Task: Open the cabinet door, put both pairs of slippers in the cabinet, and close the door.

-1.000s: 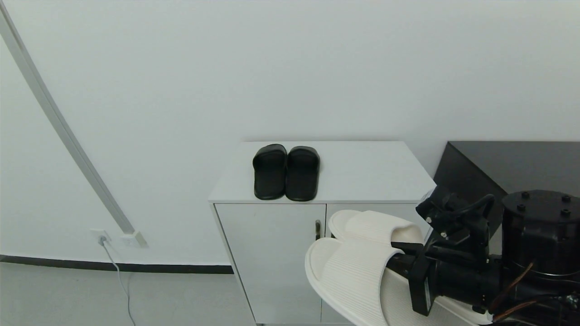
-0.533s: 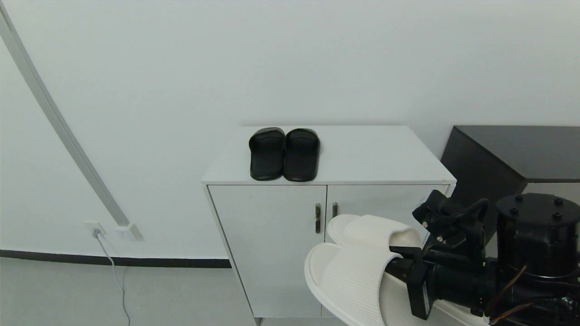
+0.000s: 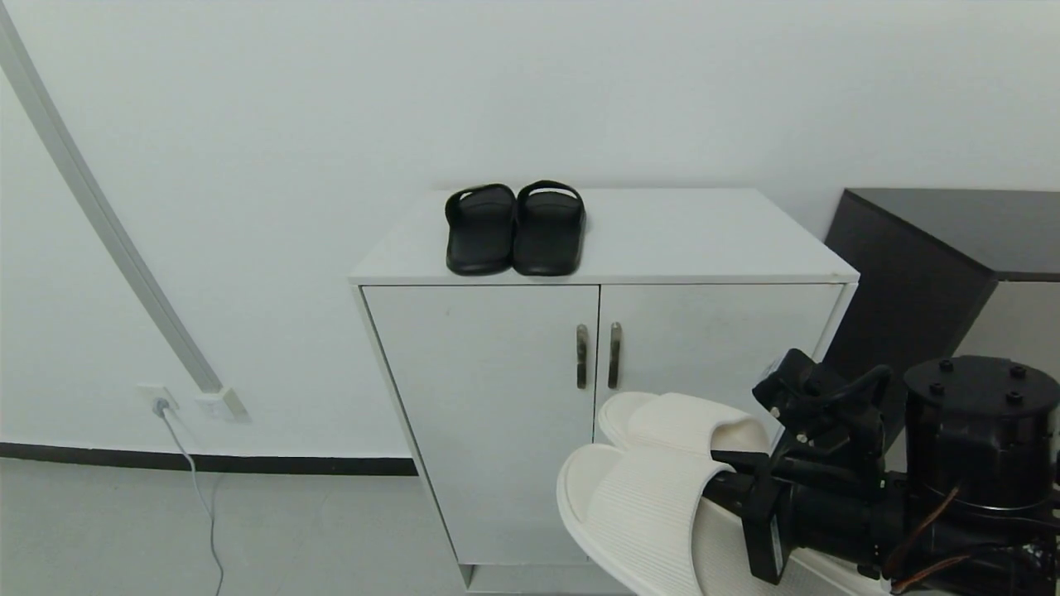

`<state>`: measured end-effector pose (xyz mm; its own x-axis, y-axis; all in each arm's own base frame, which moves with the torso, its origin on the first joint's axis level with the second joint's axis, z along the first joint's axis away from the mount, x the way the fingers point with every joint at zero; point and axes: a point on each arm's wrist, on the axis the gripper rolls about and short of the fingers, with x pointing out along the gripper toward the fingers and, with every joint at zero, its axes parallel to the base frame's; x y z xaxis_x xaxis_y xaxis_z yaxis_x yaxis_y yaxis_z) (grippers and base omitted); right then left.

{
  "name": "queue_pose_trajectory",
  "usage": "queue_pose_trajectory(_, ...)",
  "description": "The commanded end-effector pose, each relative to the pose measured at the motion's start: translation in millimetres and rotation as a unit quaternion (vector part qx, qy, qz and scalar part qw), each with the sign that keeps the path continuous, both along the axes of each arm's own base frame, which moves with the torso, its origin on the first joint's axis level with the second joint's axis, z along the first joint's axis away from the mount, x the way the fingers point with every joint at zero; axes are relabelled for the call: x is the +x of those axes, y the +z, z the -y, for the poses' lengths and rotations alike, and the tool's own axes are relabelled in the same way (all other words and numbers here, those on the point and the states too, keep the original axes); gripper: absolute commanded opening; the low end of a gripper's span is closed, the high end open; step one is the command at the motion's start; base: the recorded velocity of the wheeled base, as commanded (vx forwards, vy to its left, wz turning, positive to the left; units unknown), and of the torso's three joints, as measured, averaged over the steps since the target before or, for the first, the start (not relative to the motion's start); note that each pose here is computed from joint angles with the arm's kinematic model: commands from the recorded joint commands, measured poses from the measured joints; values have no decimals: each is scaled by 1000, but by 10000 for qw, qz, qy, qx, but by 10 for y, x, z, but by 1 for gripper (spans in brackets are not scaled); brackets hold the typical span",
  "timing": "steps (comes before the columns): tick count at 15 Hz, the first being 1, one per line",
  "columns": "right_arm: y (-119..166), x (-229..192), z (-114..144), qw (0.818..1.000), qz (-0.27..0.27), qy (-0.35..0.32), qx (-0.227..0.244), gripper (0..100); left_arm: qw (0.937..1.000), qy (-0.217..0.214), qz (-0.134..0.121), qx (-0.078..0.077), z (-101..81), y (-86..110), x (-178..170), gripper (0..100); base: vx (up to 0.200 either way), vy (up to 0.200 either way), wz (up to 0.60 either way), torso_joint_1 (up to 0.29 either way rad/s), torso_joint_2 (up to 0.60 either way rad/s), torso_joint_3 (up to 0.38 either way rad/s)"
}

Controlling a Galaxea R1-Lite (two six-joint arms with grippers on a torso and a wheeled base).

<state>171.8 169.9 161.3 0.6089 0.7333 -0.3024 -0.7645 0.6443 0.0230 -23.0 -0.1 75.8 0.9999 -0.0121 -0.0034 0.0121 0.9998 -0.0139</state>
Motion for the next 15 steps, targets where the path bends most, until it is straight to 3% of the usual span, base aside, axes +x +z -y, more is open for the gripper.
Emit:
queue_pose_trajectory(1,-10,1,-6,10000,-12,9,-16,0,10000,-1,-6,0,0,-1,1,100,0,0,0,-173,496,359)
queue_pose_trajectory(4,-18,1,-1,10000,-23,1,-26,0,9999,-9,-12,100,0,-2,1,100,0,0,0,-168,489,323)
queue_pose_trajectory(15,-56,2,-2,9999,-85,6,-73,0,9999,-17,-12,107,1,-2,1,100,0,0,0,-101,457,356)
